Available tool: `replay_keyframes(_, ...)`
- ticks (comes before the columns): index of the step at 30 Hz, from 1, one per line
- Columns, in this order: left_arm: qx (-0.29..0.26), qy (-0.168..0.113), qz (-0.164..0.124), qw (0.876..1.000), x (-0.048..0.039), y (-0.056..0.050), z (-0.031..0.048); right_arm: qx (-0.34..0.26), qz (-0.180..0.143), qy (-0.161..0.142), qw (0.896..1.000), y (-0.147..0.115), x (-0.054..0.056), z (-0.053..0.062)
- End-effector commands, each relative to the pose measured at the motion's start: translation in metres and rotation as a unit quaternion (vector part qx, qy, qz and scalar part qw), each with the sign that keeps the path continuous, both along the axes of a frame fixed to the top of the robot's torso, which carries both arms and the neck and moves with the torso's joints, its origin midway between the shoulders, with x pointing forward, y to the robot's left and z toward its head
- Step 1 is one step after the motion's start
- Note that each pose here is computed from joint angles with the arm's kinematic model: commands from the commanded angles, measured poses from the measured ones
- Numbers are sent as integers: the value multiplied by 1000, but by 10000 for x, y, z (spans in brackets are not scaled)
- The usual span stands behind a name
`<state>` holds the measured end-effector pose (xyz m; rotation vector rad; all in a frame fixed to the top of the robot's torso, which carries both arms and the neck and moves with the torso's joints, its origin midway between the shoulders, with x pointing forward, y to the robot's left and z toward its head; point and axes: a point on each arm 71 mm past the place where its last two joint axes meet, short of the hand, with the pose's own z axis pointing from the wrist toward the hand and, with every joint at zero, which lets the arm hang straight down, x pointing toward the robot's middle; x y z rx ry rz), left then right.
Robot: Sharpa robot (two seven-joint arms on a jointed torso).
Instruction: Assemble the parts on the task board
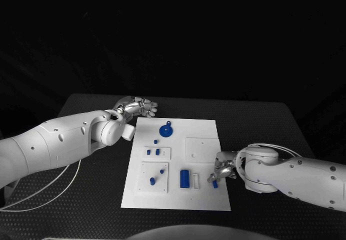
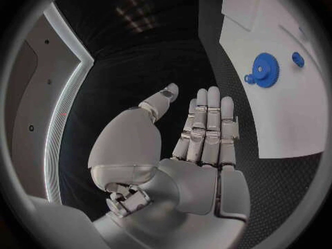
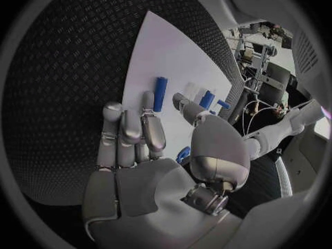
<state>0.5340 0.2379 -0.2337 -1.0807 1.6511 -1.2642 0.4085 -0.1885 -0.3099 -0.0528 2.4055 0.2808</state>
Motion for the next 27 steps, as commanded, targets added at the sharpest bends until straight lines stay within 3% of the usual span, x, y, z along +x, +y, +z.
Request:
replay_keyframes(1,-7,0,-10,1000,-5,-31,9,-30,33,5,999,20,-91,-130)
replay_keyframes(13,-7,1,-10,1000,-8,-26,9,-76,90,-53,992,162,-149,-204)
replay_keyframes(18,-7,1,-10,1000,-8,-26,8,-82,97,-62,990,184,-164,-219)
replay_keyframes(23,-7,2,-11,1000,-8,-28,8,-68,77,-52,993,149,-168,-223)
replay_keyframes(27,-6,2,-10,1000,-9,-24,7,-30,32,-10,999,87,-203,-246)
